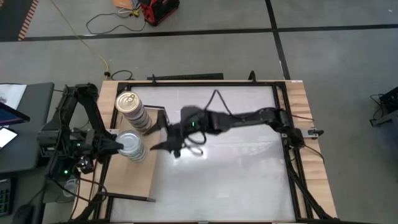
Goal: Stack canned seafood by type on shelf
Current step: Stack the green tuna can on top of the green tuna can on the shelf
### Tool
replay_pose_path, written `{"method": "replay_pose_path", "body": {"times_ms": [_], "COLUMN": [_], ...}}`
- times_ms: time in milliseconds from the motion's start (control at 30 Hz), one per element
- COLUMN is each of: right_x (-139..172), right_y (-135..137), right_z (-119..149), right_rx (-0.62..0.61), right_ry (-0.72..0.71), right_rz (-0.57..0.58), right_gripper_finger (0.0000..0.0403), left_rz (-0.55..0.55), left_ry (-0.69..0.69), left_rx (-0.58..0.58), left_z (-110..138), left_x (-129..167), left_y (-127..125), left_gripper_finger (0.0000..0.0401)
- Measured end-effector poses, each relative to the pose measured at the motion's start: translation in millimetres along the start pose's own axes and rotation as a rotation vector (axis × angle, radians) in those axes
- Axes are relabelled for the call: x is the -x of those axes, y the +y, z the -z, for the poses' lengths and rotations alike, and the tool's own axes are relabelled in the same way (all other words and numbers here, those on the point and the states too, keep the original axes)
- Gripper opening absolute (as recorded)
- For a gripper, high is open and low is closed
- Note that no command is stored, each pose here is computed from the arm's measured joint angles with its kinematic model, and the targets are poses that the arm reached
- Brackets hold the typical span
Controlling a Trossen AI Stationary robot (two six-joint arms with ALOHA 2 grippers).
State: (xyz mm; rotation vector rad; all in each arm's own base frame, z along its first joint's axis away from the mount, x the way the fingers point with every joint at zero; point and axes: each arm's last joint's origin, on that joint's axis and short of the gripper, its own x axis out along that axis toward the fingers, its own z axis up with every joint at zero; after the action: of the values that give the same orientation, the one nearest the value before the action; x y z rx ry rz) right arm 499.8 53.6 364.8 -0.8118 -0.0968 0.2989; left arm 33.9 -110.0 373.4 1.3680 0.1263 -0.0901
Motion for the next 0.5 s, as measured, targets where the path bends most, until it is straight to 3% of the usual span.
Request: {"method": "replay_pose_path", "body": {"times_ms": [267, 500], "right_x": [22, 39], "right_y": [-43, -76], "right_z": [45, 54], "right_rx": [-0.031, -0.254], "right_ry": [-0.132, -0.243], "right_rz": [-0.131, -0.108], "right_gripper_finger": [0.0311, 0.0311], "left_rz": [-0.005, -0.056], "left_ry": [0.016, 0.012], "left_rx": [0.018, 0.142], "left_z": [0, -5], "left_x": [-2, -2], "left_y": [0, 1], "left_gripper_finger": [0.014, 0.014]}}
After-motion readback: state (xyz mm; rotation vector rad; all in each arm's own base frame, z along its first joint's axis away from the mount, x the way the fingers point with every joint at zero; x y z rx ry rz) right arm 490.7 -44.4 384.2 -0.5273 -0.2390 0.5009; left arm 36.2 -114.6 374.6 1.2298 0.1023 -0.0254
